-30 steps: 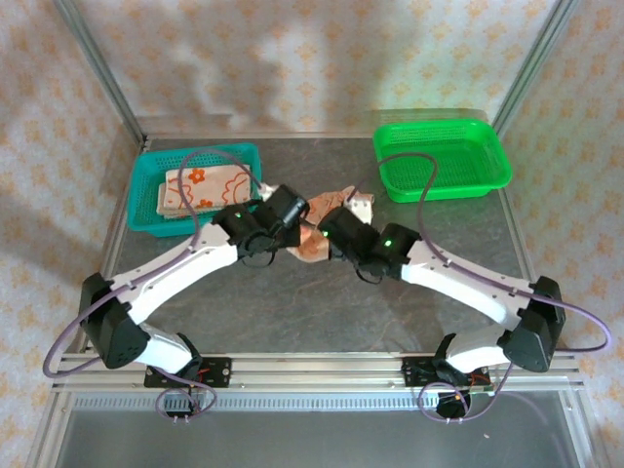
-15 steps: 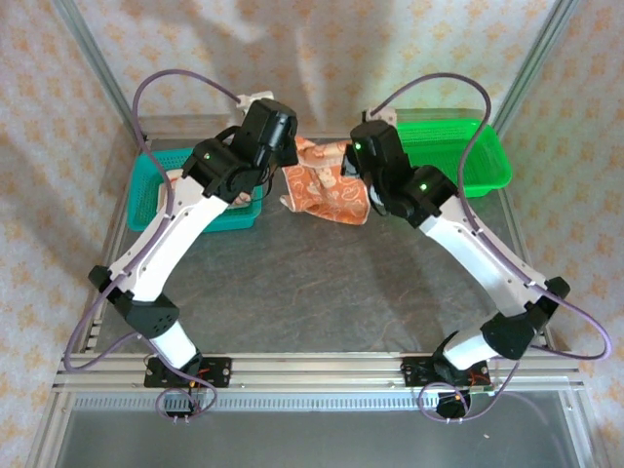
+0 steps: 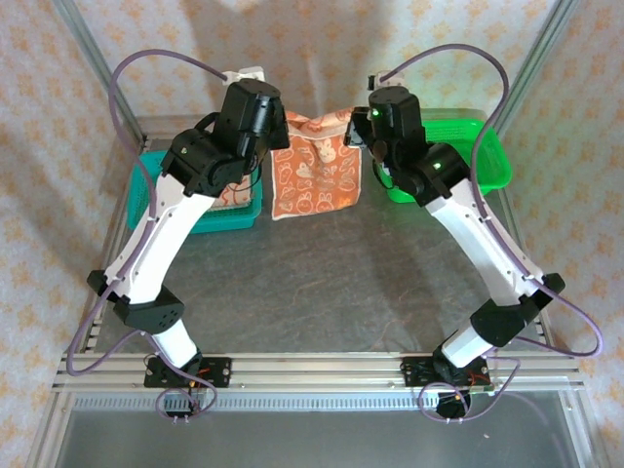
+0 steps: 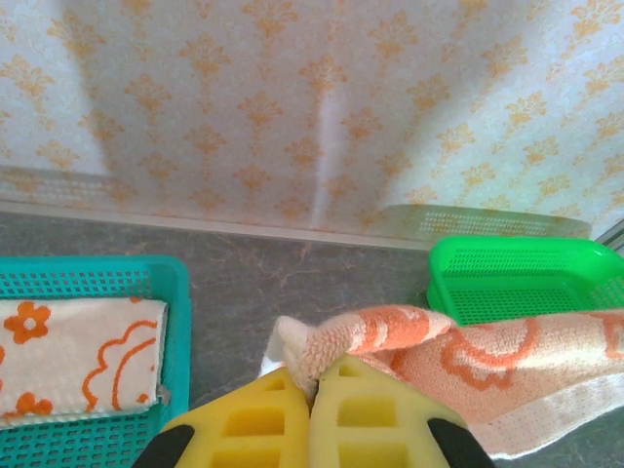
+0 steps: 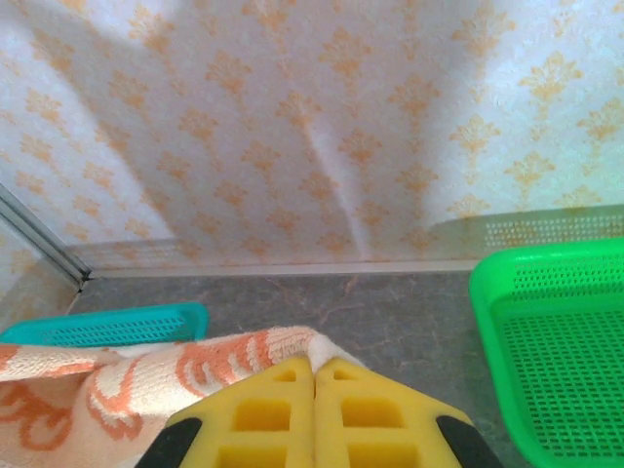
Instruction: Fold and stack the towels
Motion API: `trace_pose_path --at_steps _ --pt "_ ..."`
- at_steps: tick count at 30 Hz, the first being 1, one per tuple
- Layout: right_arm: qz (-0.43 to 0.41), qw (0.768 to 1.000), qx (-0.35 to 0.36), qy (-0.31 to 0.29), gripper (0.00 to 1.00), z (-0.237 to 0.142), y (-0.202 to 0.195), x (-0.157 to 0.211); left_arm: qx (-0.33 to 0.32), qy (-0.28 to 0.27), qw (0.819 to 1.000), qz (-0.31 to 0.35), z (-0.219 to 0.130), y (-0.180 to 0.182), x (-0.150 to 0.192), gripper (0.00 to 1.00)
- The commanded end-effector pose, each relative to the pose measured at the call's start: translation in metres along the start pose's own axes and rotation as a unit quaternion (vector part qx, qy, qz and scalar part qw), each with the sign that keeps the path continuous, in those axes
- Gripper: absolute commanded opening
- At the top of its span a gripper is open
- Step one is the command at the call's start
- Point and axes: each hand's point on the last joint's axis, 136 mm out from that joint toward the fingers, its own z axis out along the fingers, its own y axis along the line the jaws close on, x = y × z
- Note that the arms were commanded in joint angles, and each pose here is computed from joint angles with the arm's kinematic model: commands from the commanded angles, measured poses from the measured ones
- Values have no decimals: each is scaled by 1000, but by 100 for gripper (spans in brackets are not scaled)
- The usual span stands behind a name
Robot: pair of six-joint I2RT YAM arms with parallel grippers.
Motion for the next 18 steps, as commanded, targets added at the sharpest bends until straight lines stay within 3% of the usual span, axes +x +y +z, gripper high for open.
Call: trace_pose_path --at_steps 1,11,18 --pt "0 1000 -15 -24 0 -6 5 -23 17 -33 999 -10 -27 6 -25 0" --pt "59 992 -101 -41 0 -62 18 -45 88 -42 992 -81 -83 9 -39 0" --pt "75 990 -109 -47 0 -107 11 -38 116 -48 986 -107 -116 9 -35 0"
